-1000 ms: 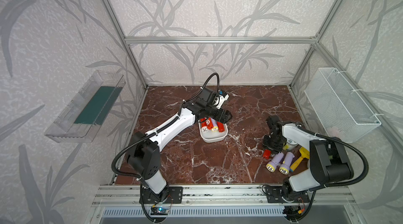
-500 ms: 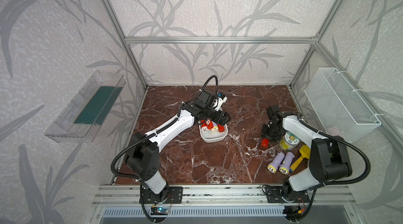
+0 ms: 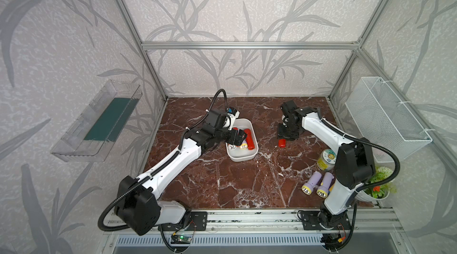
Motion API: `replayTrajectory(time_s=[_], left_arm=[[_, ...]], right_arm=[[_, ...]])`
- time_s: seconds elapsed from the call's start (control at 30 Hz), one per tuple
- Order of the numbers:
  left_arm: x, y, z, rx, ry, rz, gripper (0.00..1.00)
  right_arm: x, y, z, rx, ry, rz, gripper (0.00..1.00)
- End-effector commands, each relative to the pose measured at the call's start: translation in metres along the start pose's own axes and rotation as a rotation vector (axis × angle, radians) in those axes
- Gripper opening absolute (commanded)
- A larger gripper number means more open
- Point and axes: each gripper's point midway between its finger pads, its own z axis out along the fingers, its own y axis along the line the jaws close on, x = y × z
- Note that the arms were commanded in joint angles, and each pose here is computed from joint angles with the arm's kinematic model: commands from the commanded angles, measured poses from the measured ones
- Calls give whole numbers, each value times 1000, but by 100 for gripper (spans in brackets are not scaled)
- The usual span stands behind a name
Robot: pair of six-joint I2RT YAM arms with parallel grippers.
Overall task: Put the flashlights into the storage boxes
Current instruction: Place the flashlight at the storage box.
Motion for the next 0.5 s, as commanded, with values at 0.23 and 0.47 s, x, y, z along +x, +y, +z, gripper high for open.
replayTrajectory(time_s=[0.23, 0.47], left_arm=[[19, 24, -43, -148, -64, -49, 90], [28, 34, -64, -213, -85, -63, 90]], right_arm=[[-13, 108, 17, -74, 41, -304, 37], [-16, 149, 31, -85, 65, -420, 37]])
